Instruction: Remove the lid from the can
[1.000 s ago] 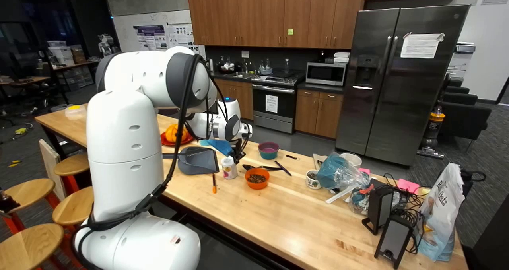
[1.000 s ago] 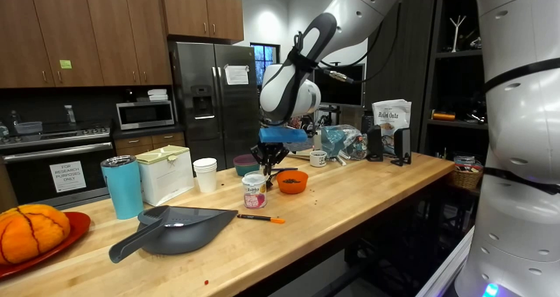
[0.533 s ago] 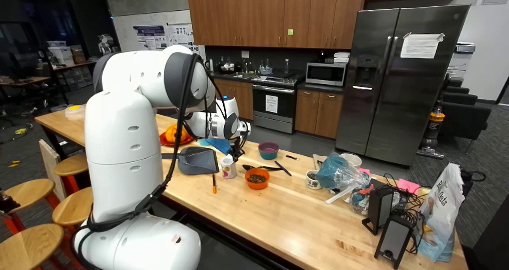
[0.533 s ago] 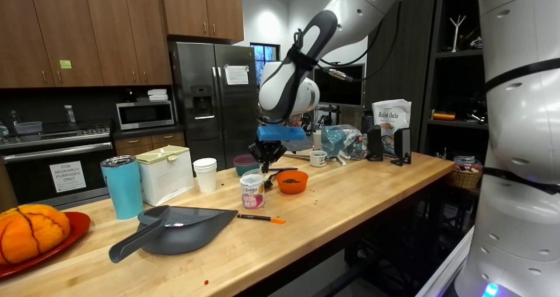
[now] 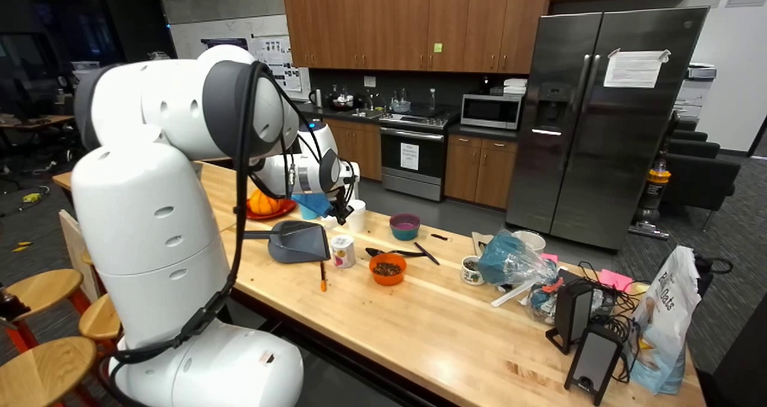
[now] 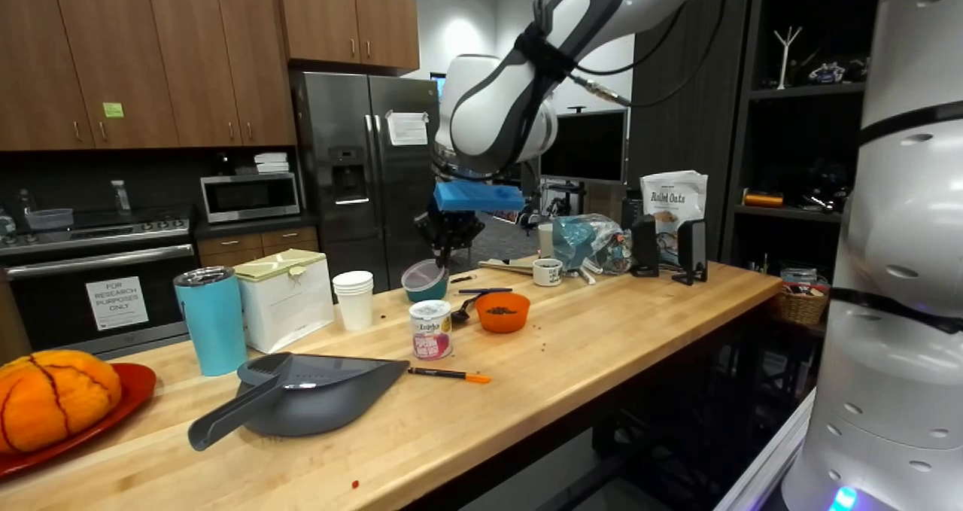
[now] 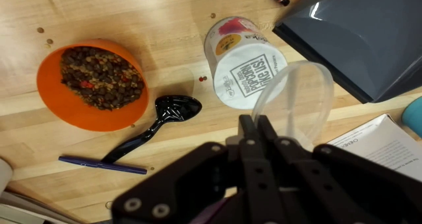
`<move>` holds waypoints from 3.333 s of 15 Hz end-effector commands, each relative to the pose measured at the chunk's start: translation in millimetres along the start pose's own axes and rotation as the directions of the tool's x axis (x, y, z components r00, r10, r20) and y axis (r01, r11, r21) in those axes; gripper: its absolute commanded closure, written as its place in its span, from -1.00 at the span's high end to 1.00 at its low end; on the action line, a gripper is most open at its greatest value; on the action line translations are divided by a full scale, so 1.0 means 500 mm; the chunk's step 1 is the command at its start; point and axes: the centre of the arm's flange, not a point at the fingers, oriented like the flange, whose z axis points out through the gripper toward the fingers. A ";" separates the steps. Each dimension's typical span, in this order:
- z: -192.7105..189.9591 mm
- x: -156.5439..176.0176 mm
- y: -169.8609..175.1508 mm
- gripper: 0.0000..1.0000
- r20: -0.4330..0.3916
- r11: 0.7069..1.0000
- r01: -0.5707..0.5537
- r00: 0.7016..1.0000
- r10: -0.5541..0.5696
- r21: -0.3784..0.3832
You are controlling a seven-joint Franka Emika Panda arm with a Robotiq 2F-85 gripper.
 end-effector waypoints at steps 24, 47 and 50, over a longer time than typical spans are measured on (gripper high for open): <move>0.020 -0.189 0.614 -0.97 -0.030 0.610 -0.745 0.640 0.768 -0.270; 0.051 -0.110 0.856 -0.97 -0.108 0.473 -0.859 0.498 0.860 -0.195; 0.061 -0.071 0.928 -0.97 -0.102 0.500 -0.846 0.522 0.847 -0.183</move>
